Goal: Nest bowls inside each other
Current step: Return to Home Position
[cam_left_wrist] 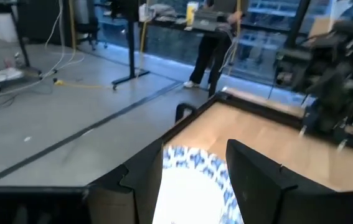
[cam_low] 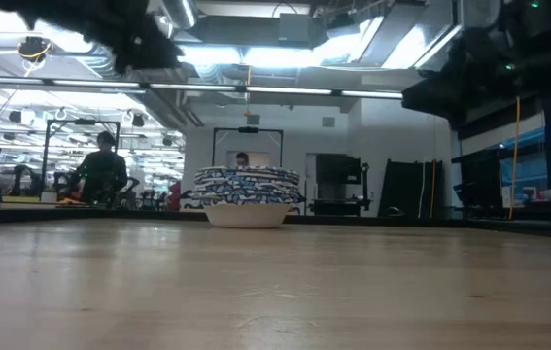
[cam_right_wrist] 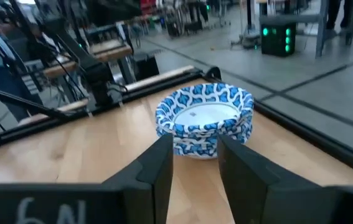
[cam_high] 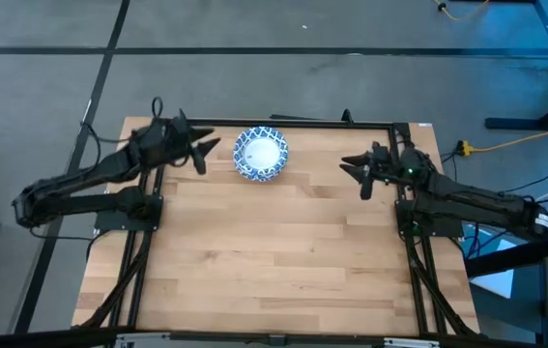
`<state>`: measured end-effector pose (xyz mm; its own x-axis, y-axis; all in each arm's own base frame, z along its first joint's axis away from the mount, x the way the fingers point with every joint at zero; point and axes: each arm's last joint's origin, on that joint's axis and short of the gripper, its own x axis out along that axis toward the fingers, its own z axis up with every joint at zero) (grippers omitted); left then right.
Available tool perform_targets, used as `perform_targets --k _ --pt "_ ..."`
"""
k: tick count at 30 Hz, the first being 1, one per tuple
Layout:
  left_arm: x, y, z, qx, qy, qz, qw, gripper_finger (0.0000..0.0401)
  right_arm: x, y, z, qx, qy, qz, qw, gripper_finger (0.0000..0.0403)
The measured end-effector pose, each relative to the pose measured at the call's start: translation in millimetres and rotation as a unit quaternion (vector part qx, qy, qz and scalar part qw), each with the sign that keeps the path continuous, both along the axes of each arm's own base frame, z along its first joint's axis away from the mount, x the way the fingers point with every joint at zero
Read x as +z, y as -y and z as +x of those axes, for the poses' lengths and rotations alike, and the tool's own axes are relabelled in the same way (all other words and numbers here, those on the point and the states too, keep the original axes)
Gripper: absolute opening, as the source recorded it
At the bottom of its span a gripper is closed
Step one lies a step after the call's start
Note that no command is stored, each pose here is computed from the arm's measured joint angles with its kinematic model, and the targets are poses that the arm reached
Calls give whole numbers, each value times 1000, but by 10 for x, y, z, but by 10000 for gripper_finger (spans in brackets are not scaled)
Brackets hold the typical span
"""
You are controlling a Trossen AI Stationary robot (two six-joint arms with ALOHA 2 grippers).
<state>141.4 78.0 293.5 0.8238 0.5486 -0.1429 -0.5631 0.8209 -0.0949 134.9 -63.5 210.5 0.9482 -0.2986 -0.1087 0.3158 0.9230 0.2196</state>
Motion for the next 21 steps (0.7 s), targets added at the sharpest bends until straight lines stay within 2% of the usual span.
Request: perform_targets --k 4,10,13,21 --pt "-310 126 -71 19 -1 0 1000 170 -134 -65 -97 4 19 -5 1000 126" --pt "-736 224 -122 23 27 5 999 170 -345 -145 -183 17 23 3 1000 126" --pt "-937 249 -153 18 18 -3 1000 170 -425 -173 -213 22 32 -1 999 126" --pt "-1260 283 -215 6 28 -33 999 170 -481 -179 -240 14 27 1 1000 126"
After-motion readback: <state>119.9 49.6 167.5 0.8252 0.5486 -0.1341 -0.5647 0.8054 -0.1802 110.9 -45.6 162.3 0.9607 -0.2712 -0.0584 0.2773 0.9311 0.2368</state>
